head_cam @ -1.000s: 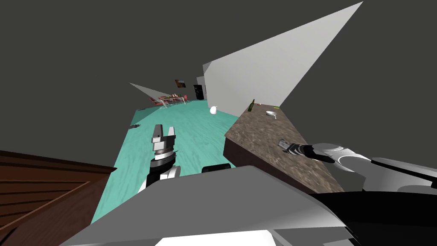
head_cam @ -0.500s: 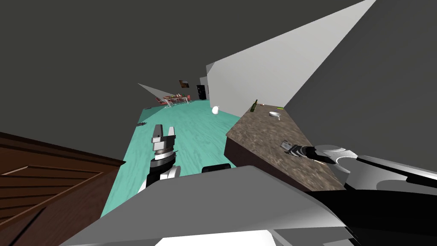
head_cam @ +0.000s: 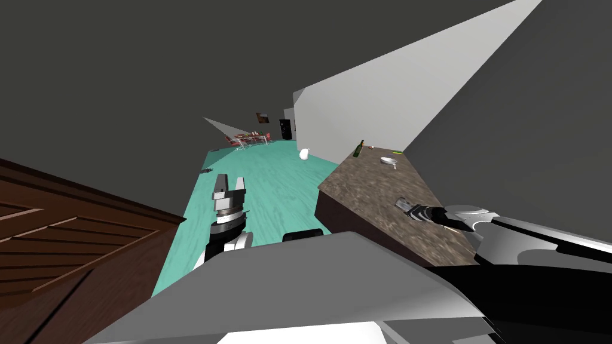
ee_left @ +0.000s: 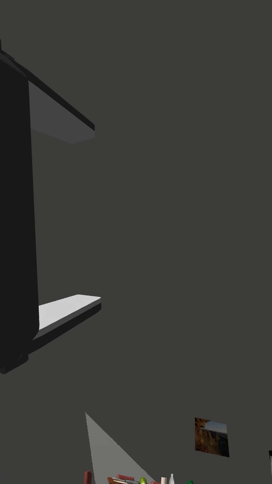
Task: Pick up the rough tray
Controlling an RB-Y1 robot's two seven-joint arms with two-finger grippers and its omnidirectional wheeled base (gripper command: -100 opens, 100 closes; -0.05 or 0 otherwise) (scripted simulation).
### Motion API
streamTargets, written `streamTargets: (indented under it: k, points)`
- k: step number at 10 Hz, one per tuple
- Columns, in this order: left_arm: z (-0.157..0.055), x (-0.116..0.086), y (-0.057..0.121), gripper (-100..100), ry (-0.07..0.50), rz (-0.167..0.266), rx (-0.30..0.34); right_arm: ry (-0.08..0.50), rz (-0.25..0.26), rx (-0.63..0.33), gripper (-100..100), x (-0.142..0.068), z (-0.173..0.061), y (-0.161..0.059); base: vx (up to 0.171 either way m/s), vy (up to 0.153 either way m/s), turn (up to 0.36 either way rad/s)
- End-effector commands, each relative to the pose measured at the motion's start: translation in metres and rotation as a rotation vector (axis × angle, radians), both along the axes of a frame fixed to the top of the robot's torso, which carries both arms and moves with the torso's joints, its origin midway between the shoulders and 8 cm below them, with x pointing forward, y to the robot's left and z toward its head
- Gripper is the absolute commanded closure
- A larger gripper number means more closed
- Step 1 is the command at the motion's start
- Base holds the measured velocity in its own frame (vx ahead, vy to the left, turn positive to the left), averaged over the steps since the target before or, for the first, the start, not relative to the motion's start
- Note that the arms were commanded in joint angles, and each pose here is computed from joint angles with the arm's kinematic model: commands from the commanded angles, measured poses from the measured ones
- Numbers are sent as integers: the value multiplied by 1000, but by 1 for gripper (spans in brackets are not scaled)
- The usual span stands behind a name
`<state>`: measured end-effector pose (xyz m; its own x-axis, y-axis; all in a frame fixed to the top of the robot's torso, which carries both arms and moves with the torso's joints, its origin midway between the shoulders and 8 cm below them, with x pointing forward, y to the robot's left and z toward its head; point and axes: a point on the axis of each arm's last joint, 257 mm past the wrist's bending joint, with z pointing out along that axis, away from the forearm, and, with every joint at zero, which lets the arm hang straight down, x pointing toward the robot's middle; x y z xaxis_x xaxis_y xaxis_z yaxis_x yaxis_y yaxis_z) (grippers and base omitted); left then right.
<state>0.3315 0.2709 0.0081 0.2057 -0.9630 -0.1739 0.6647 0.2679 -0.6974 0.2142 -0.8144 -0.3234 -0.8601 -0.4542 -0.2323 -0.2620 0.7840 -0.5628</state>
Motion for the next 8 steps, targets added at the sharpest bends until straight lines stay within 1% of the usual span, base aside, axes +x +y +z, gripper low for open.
streamTargets:
  k: [1, 4, 5, 6, 7, 8]
  points:
    - [0, 0, 0, 0, 0, 0, 0, 0, 0, 0, 100, 0, 0, 0, -4, 6, 1]
    - [0, 0, 0, 0, 0, 0, 0, 1, 1, -1, 100, 0, 0, 0, 0, -2, 1]
    - [0, 0, 0, 0, 0, 0, 0, 0, 1, -1, 0, 0, 0, 0, 0, 0, 0]
    - [0, 0, 0, 0, 0, 0, 0, -2, 17, -2, 100, 7, 3, 3, 50, -2, -239]
    - [0, 0, 0, 0, 0, 0, 0, -2, 18, -2, 100, 7, 2, 3, 67, 1, -135]
    - [0, 0, 0, 0, 0, 0, 0, 0, 37, -6, 100, 13, 5, 5, 73, 4, -161]
